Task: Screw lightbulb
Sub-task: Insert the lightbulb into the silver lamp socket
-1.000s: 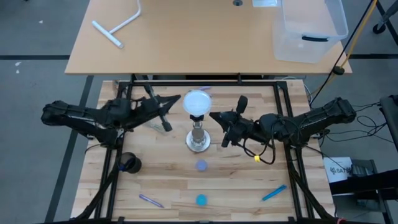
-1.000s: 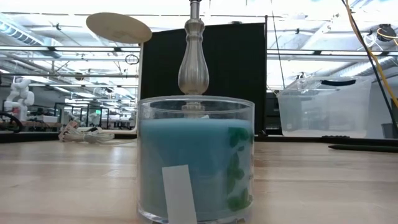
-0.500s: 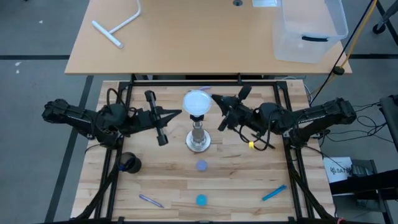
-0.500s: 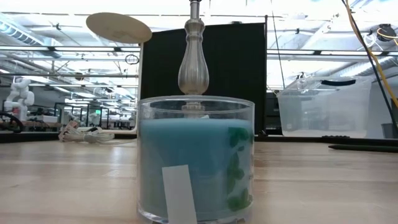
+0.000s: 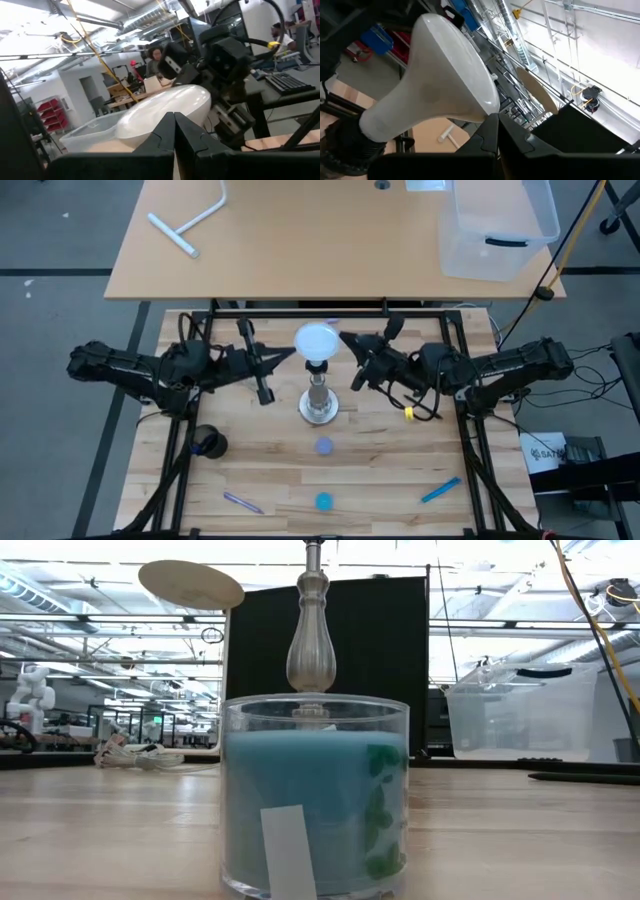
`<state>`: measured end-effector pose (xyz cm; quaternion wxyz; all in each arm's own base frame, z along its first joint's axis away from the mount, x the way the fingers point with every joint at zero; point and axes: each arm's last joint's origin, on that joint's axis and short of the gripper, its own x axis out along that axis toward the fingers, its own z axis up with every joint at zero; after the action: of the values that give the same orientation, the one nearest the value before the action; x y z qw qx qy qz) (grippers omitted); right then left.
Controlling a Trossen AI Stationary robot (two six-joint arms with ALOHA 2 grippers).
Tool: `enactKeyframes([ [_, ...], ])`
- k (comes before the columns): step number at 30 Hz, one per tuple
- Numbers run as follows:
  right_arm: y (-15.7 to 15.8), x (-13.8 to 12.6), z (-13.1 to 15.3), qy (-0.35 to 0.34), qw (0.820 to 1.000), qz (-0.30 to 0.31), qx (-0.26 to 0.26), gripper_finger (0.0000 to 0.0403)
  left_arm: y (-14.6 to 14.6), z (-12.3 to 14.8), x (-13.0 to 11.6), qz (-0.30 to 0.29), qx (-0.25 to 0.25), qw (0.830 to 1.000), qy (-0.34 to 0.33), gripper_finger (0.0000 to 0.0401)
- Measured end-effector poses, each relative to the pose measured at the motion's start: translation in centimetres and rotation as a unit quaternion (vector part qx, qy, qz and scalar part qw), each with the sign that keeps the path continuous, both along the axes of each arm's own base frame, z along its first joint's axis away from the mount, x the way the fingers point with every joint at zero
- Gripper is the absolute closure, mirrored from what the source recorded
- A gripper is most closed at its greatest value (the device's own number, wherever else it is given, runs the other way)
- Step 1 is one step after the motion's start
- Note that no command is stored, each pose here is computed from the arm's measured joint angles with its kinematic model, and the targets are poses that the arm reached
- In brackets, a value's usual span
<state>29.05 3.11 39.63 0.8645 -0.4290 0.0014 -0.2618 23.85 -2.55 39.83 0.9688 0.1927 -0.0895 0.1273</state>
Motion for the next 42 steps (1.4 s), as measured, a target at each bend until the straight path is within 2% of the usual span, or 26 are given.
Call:
enactKeyframes([
  [6, 0.7, -0.1, -0.1, 0.008, 1.000, 0.021, 0.002, 0.0403, 0.6, -0.2, 0.0, 0.011, -0.002, 1.000, 0.009, 0.0401],
  [11, 1.6, -0.1, -0.2, 0.010, 0.998, 0.058, -0.001, 0.0403, 1.6, -0.5, 0.1, 0.041, -0.024, 0.999, 0.021, 0.0401],
  [16, 2.4, 0.1, -0.9, 0.034, 0.995, 0.089, -0.005, 0.0403, 2.6, -1.5, 0.5, 0.066, -0.039, 0.995, 0.061, 0.0401],
  [18, 2.6, 0.1, -0.8, 0.028, 0.995, 0.097, 0.003, 0.0403, 2.9, -1.4, 0.4, 0.071, -0.046, 0.995, 0.053, 0.0401],
  [22, 3.1, 0.6, -1.9, 0.063, 0.992, 0.105, 0.006, 0.0403, 3.2, -1.0, 0.2, 0.082, -0.046, 0.995, 0.043, 0.0401],
  [29, 2.0, 1.3, -2.6, 0.081, 0.996, 0.022, 0.005, 0.0403, 2.1, 0.3, -1.0, 0.061, -0.025, 0.998, 0.005, 0.0401],
  [35, 0.3, 1.3, -1.8, 0.051, 0.998, -0.025, -0.001, 0.0403, 0.3, 0.5, -1.1, 0.013, 0.008, 1.000, 0.000, 0.0401],
  [42, -0.6, 1.3, -1.1, 0.021, 0.999, -0.041, -0.013, 0.0403, -0.5, 0.5, -1.0, -0.028, 0.017, 0.999, 0.001, 0.0401],
])
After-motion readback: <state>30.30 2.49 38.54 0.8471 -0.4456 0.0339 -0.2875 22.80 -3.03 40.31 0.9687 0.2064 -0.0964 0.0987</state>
